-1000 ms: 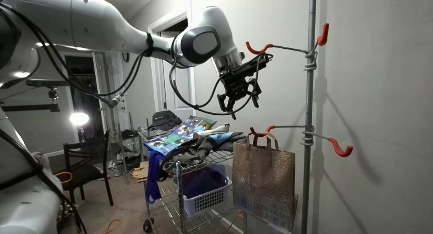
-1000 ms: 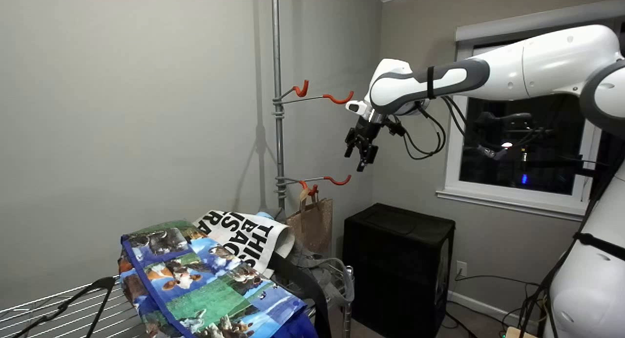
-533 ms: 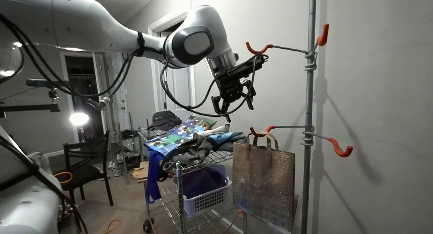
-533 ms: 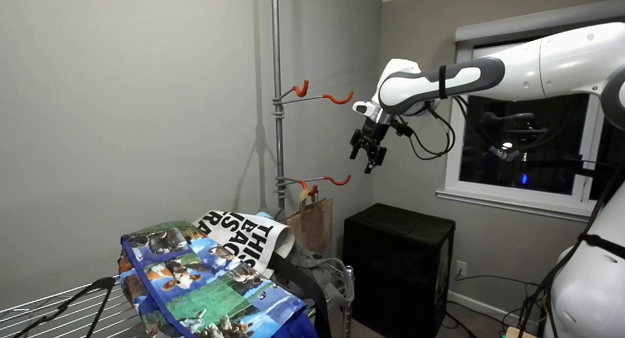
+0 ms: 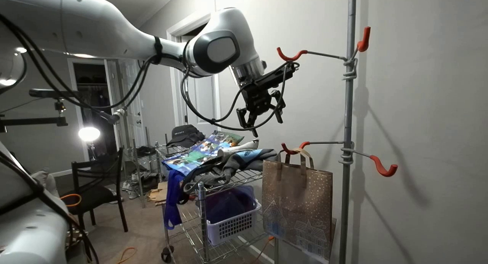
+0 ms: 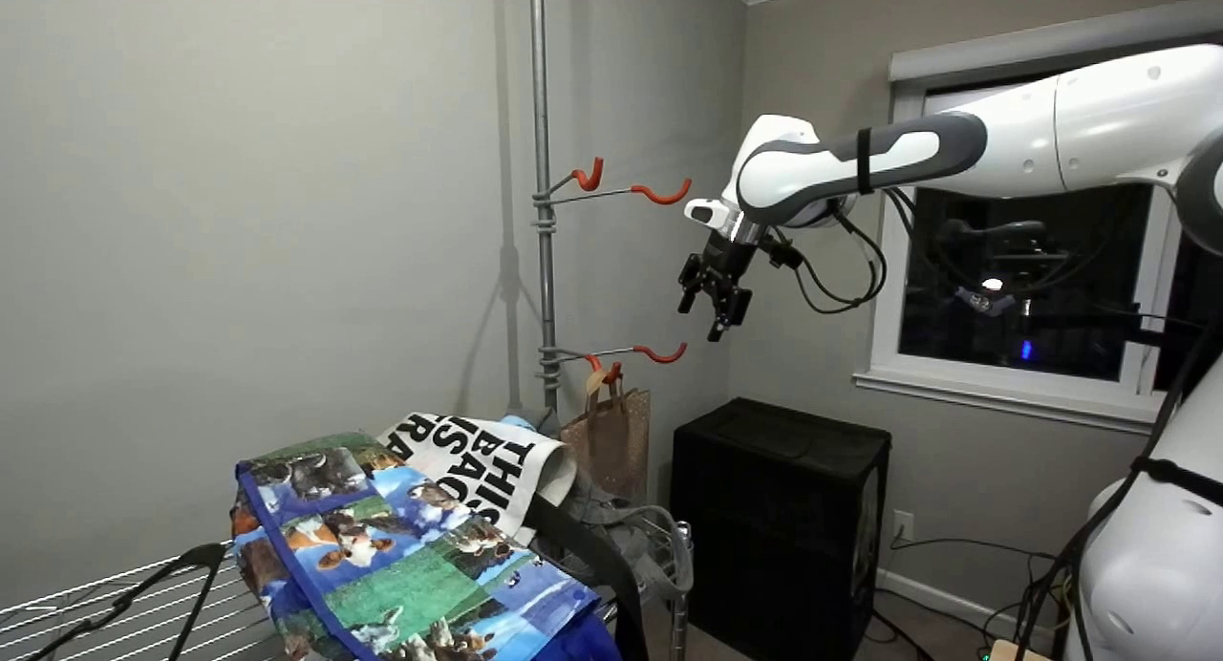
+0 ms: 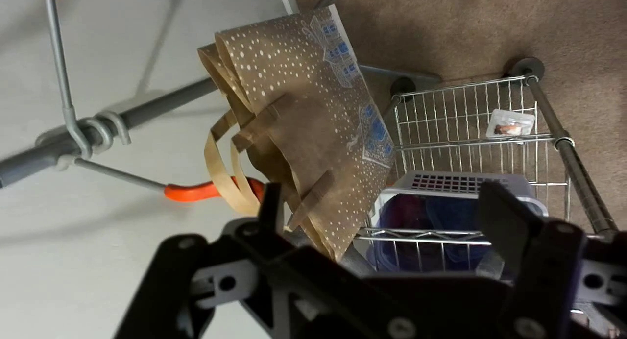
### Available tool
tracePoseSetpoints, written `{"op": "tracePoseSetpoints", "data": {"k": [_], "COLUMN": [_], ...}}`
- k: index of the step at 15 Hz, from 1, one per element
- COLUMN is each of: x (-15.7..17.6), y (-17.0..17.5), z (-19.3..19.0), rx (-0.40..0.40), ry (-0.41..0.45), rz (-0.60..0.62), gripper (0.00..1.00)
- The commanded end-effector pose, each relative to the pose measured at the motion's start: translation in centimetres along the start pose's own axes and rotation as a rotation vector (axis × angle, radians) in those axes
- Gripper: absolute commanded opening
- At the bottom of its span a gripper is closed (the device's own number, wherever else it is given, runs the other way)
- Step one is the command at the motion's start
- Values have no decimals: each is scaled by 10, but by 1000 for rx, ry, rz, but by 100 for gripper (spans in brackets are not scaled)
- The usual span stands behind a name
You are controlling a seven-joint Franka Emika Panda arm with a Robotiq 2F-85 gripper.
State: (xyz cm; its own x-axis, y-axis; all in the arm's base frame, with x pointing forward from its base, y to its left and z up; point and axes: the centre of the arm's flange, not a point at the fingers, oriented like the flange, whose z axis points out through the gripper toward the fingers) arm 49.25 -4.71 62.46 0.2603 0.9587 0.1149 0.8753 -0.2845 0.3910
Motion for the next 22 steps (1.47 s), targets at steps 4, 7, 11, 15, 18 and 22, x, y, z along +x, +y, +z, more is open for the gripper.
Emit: {"op": "tracePoseSetpoints", "data": {"k": [4, 7, 11, 15, 18, 22], "x": [184, 282, 383, 420, 427, 424], "y": [-47, -81, -117, -138, -144, -143], "z": [-2, -10, -1, 32, 48, 46], "rx": [30, 43, 98, 229, 337, 363], "ry": [88, 138, 183, 181, 170, 119], "rz": [-353, -539, -753, -857, -934, -1002], "gripper": [100, 100, 100, 100, 100, 100]}}
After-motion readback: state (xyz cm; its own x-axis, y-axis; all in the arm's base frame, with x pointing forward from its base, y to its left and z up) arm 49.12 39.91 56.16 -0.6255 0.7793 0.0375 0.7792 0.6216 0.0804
